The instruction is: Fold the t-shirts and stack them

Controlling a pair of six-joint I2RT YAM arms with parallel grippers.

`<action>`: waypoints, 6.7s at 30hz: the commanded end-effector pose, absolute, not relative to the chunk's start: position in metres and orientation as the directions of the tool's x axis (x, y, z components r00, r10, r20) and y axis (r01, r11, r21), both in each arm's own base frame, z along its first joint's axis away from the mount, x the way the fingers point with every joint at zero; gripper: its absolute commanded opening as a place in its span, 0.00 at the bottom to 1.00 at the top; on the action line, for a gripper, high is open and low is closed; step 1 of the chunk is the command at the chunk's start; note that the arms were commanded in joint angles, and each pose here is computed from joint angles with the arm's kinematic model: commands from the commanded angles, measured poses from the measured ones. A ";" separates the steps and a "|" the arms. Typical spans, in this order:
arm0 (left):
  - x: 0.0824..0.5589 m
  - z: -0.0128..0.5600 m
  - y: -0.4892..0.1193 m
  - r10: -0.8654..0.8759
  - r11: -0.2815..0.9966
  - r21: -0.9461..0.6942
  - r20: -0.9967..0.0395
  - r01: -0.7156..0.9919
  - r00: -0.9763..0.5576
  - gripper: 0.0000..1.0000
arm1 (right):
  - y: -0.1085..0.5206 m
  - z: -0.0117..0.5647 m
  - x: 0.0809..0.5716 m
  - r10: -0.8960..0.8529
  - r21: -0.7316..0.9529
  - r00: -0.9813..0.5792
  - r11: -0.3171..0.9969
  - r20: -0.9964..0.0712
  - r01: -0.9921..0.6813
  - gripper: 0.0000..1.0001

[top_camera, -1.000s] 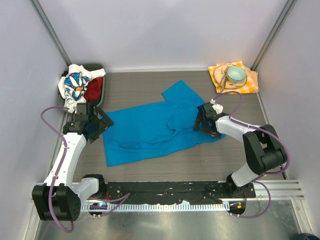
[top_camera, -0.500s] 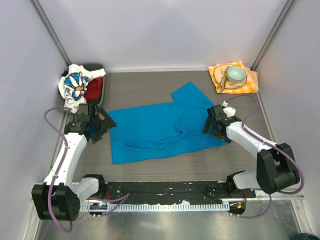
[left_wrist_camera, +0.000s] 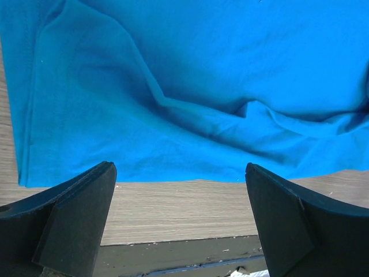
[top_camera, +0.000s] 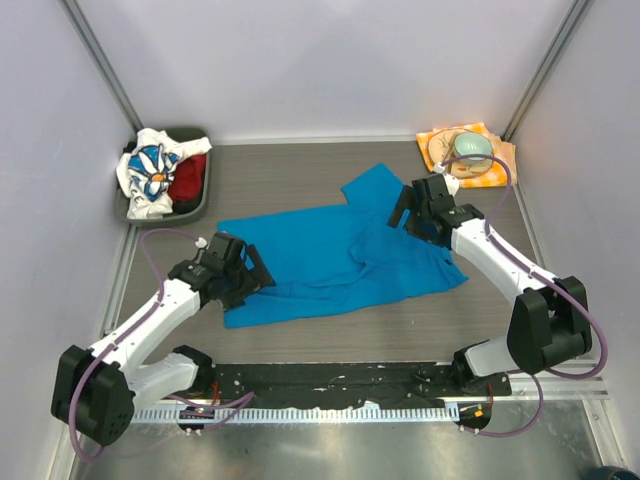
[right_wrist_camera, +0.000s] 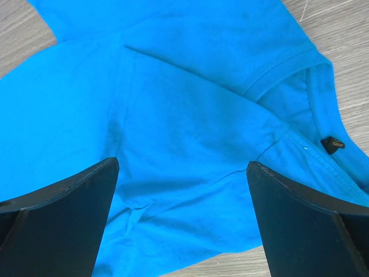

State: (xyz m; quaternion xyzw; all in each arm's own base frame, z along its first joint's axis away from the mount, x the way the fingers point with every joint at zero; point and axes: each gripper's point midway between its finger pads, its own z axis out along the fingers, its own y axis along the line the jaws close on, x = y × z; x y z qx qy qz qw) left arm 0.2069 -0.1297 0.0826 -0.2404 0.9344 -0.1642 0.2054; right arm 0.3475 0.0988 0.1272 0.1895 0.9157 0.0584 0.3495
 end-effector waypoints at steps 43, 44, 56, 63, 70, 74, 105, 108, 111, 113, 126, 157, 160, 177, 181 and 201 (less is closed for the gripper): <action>0.215 0.149 -0.108 -0.589 0.806 -0.430 -0.510 -0.407 -0.627 1.00 | 0.216 0.088 0.255 0.125 0.510 -0.908 0.854 -0.399 -0.106 1.00; 0.220 0.155 -0.110 -0.587 0.807 -0.437 -0.518 -0.398 -0.622 1.00 | 0.219 0.086 0.251 0.124 0.520 -0.912 0.847 -0.391 -0.108 1.00; 0.236 0.165 -0.111 -0.578 0.814 -0.430 -0.544 -0.390 -0.608 1.00 | 0.215 0.052 0.214 0.063 0.497 -0.942 0.860 -0.329 -0.116 1.00; 0.234 0.157 -0.106 -0.584 0.811 -0.424 -0.536 -0.403 -0.610 1.00 | 0.198 0.028 0.172 -0.010 0.413 -0.964 0.902 -0.267 -0.124 1.00; 0.229 0.151 -0.101 -0.589 0.807 -0.423 -0.532 -0.412 -0.608 1.00 | 0.193 0.016 0.119 -0.065 0.368 -0.975 0.919 -0.213 -0.142 1.00; 0.226 0.150 -0.101 -0.597 0.801 -0.434 -0.529 -0.413 -0.603 1.00 | 0.193 0.029 0.106 -0.069 0.363 -0.966 0.918 -0.251 -0.160 1.00; 0.230 0.149 -0.098 -0.566 0.824 -0.404 -0.546 -0.398 -0.618 1.00 | 0.259 0.080 0.228 -0.057 0.253 -0.811 0.935 -0.582 -0.247 1.00; 0.231 0.148 -0.099 -0.564 0.825 -0.401 -0.542 -0.398 -0.623 1.00 | 0.256 0.088 0.230 -0.067 0.233 -0.801 0.939 -0.595 -0.252 1.00; 0.231 0.146 -0.100 -0.562 0.826 -0.399 -0.538 -0.398 -0.628 1.00 | 0.253 0.090 0.233 -0.074 0.213 -0.794 0.945 -0.603 -0.250 1.00; 0.232 0.146 -0.100 -0.563 0.825 -0.399 -0.538 -0.400 -0.627 1.00 | 0.251 0.086 0.235 -0.082 0.198 -0.793 0.948 -0.603 -0.248 1.00; 0.234 0.151 -0.097 -0.559 0.829 -0.392 -0.548 -0.399 -0.623 1.00 | 0.237 0.030 0.232 -0.079 0.192 -0.828 0.957 -0.555 -0.219 1.00; 0.216 0.135 -0.084 -0.573 0.820 -0.378 -0.534 -0.430 -0.622 1.00 | 0.215 0.028 0.063 -0.230 0.220 -0.897 0.919 -0.378 -0.328 1.00; 0.224 0.143 -0.087 -0.564 0.826 -0.382 -0.544 -0.416 -0.621 1.00 | 0.236 0.065 0.087 -0.227 0.208 -0.839 0.906 -0.494 -0.368 1.00; 0.360 0.117 -0.106 -0.536 0.842 -0.323 -0.411 -0.432 -0.738 1.00 | 0.223 0.197 0.358 0.180 0.185 -0.560 0.982 -0.809 0.048 1.00; 0.383 0.097 -0.077 -0.578 0.815 -0.303 -0.362 -0.494 -0.732 1.00 | 0.198 0.193 0.374 0.187 0.157 -0.553 0.982 -0.812 0.102 1.00; 0.431 0.034 -0.071 -0.603 0.782 -0.372 -0.242 -0.501 -0.760 0.75 | 0.180 0.148 0.357 0.158 0.140 -0.615 0.987 -0.773 0.078 1.00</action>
